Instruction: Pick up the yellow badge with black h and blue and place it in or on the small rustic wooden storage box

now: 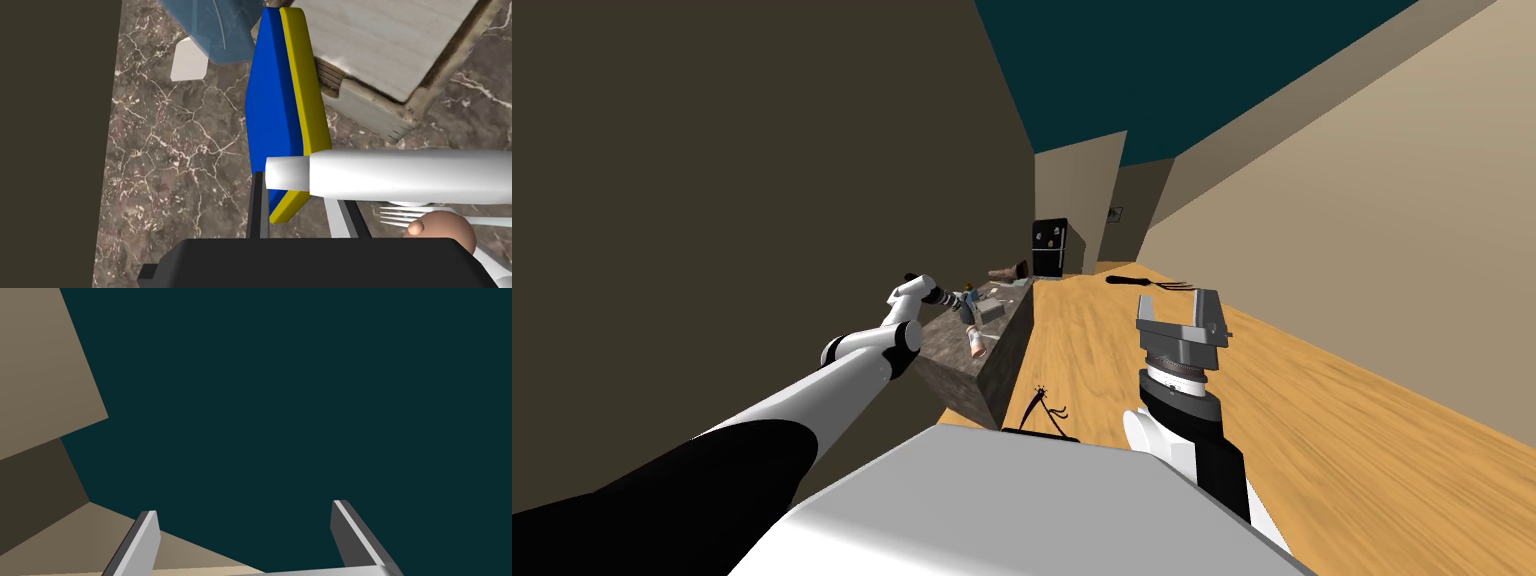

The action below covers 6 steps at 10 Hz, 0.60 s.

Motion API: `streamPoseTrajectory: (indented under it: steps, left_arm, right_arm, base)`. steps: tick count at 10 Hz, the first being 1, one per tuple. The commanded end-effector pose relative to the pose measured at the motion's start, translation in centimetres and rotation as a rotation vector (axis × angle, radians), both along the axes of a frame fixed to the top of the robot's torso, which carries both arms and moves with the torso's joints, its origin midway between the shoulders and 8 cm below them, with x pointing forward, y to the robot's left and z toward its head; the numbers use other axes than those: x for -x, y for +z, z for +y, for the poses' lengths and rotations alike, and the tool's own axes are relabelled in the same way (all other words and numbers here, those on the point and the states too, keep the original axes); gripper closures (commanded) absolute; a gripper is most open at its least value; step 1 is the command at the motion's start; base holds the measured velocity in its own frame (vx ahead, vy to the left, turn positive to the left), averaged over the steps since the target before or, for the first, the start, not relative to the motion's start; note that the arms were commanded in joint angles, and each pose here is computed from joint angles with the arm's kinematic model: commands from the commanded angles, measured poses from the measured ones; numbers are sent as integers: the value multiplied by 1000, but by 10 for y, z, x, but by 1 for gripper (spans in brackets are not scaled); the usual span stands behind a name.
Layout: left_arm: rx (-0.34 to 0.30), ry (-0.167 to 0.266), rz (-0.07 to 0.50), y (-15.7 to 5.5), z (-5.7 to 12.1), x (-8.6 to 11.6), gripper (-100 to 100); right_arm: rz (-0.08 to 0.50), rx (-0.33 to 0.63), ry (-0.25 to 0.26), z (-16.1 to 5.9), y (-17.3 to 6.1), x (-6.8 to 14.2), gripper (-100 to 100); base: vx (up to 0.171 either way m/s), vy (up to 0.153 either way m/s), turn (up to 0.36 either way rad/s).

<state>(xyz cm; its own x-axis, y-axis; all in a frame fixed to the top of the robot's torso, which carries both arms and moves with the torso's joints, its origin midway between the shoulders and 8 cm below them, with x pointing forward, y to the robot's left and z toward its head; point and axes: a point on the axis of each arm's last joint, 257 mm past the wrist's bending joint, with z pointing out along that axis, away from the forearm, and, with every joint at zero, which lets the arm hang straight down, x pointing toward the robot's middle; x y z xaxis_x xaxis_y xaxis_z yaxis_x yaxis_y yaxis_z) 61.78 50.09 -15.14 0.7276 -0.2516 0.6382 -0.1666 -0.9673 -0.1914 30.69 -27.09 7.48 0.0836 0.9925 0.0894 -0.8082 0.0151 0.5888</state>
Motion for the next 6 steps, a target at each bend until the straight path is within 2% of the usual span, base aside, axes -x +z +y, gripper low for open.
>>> streamPoseTrajectory:
  steps: [1,3,6]
  left_arm:
    - [40,-2,32,8,-6,4,100]
    - [65,-7,48,13,-11,5,100]
    - [105,-17,80,20,-19,10,100]
  right_arm:
    - [0,0,0,0,0,0,0]
    - [0,0,0,0,0,0,0]
    - [0,0,0,0,0,0,0]
  base:
    - [179,-84,-27]
    - [132,-50,-41]
    - [32,1,-36]
